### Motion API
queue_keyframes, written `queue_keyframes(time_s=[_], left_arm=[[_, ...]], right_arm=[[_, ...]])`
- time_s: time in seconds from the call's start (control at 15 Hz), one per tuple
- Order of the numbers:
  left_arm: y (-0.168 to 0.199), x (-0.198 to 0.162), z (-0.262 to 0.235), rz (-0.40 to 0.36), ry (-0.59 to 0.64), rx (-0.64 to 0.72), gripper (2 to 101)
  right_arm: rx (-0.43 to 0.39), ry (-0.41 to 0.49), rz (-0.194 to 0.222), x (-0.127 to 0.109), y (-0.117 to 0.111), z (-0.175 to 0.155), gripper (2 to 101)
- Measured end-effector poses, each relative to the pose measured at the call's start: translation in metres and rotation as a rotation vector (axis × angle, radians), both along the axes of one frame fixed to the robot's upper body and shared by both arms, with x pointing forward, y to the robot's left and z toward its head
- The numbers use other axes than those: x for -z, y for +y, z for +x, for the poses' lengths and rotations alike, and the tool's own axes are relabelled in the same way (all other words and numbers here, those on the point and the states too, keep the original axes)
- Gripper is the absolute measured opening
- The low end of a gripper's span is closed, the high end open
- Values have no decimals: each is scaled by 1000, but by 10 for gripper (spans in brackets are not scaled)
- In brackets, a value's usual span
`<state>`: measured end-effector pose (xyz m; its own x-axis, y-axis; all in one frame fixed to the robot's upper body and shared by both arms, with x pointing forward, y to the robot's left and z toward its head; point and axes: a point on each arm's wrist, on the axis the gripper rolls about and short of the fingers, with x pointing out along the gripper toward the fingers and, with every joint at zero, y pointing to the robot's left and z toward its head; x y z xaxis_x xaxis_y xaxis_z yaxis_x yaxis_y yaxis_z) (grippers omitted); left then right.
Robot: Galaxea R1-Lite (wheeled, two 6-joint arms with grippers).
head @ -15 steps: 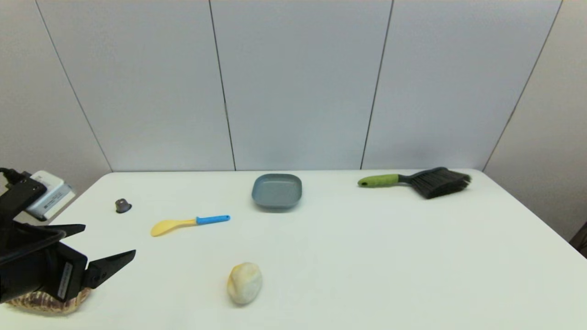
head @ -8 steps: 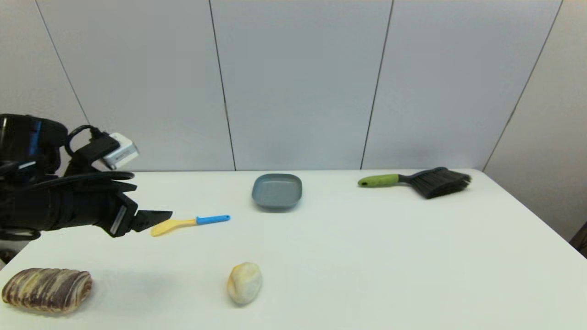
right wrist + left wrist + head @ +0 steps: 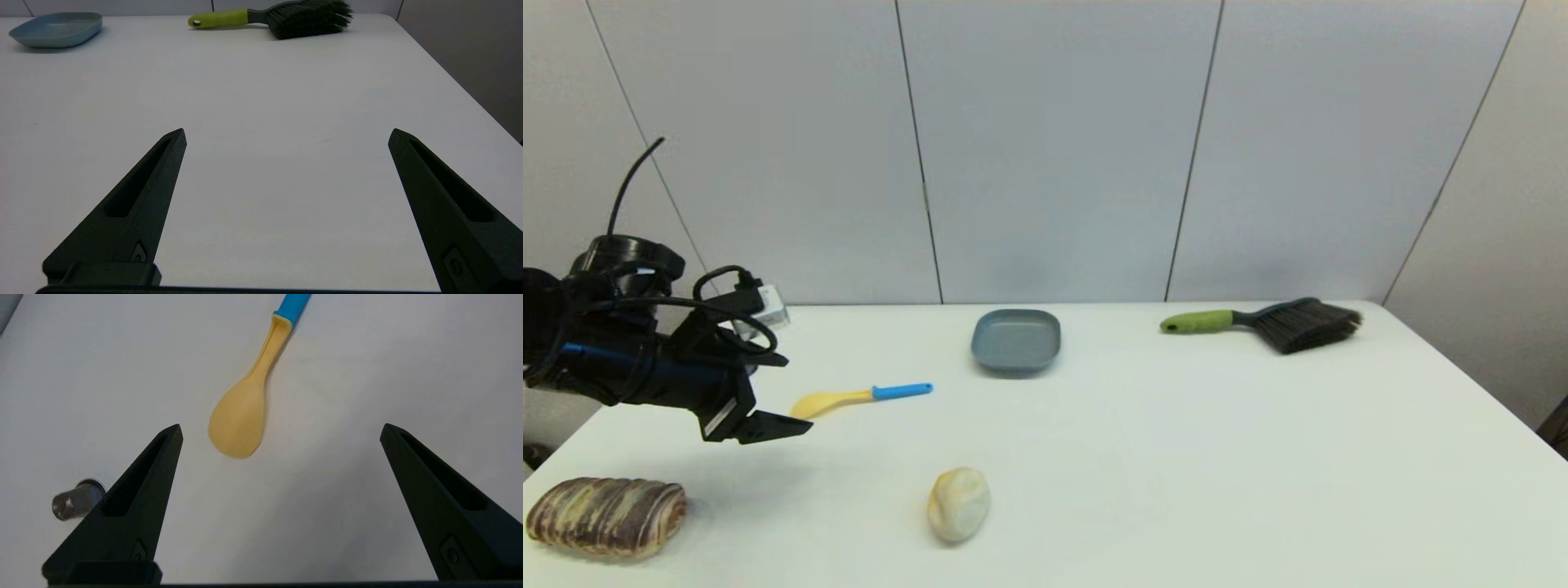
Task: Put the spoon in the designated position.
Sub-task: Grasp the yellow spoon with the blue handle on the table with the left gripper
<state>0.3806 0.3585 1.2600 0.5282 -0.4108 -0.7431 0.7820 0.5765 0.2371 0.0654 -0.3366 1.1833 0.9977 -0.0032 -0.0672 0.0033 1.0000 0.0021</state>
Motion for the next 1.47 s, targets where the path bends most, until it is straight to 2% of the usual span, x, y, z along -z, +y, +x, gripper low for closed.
queue_keyframes(time_s=[0.27, 0.4, 0.8, 1.13, 1.47], left_arm=[[-2, 5, 22, -22, 15, 49, 979], [-15, 11, 33, -56, 25, 107, 979], [-43, 30, 48, -68, 97, 193, 979], [-45, 41, 56, -68, 198, 197, 979], [-45, 47, 77, -65, 186, 187, 979]], right_arm=[[0, 0, 0, 0, 0, 0, 980], [0, 0, 0, 0, 0, 0, 980], [0, 0, 0, 0, 0, 0, 980], [0, 0, 0, 0, 0, 0, 980], [0, 0, 0, 0, 0, 0, 980]])
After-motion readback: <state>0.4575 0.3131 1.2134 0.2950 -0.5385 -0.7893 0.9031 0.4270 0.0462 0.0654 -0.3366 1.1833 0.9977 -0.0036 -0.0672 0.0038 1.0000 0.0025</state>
